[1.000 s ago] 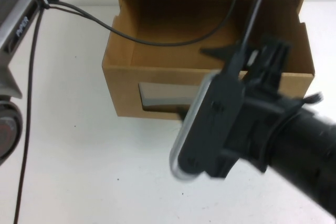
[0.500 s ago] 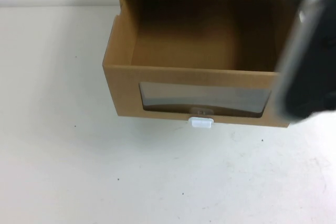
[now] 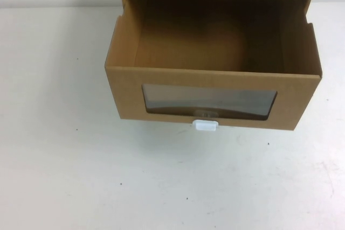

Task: Open the shoe box
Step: 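Pull the top drawer of the cardboard box fully open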

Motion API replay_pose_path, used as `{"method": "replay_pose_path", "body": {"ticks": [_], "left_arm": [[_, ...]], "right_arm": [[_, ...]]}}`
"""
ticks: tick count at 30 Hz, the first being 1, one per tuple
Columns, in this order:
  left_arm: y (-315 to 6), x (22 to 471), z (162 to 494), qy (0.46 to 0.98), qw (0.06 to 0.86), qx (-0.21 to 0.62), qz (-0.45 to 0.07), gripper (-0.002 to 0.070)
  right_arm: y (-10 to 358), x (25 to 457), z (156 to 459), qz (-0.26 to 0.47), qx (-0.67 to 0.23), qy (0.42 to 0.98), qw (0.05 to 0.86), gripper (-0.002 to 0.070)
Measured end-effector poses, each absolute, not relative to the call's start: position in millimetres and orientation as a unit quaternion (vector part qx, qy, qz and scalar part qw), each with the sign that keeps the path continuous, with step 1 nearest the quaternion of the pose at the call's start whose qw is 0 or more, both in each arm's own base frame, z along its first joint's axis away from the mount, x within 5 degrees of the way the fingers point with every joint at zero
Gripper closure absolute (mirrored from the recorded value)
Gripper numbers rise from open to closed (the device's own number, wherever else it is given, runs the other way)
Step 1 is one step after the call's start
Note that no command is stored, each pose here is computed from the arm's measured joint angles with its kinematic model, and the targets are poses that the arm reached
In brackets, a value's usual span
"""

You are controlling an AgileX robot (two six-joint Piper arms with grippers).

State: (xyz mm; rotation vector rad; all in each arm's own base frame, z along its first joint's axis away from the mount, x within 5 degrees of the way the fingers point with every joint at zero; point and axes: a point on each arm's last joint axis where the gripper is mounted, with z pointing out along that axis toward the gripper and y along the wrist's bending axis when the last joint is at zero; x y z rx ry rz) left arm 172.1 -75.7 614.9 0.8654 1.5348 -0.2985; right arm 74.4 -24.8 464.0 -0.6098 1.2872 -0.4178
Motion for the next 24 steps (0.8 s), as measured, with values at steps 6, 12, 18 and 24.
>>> {"method": "replay_pose_path", "body": {"ticks": [6,12,18,24], "left_arm": [[-56.2,86.4,623.9,0.66,0.661,0.34,-0.109,0.0682],[-37.7,23.9,577.9,0.689,0.655,0.297,-0.087,0.0682],[-30.1,-9.5,492.9,0.694,0.665,0.255,-0.107,0.0682],[-24.5,-15.2,412.5,0.674,0.701,0.199,-0.119,0.0682]], "right_arm": [[-7.2,74.8,420.1,-0.187,-0.34,0.557,0.734,0.0695],[17.8,74.6,393.9,-0.146,-0.389,0.528,0.74,0.0695],[29.1,74.9,376.3,-0.108,-0.399,0.534,0.737,0.0695],[31.8,75.7,368.4,-0.107,-0.405,0.539,0.731,0.0695]]}}
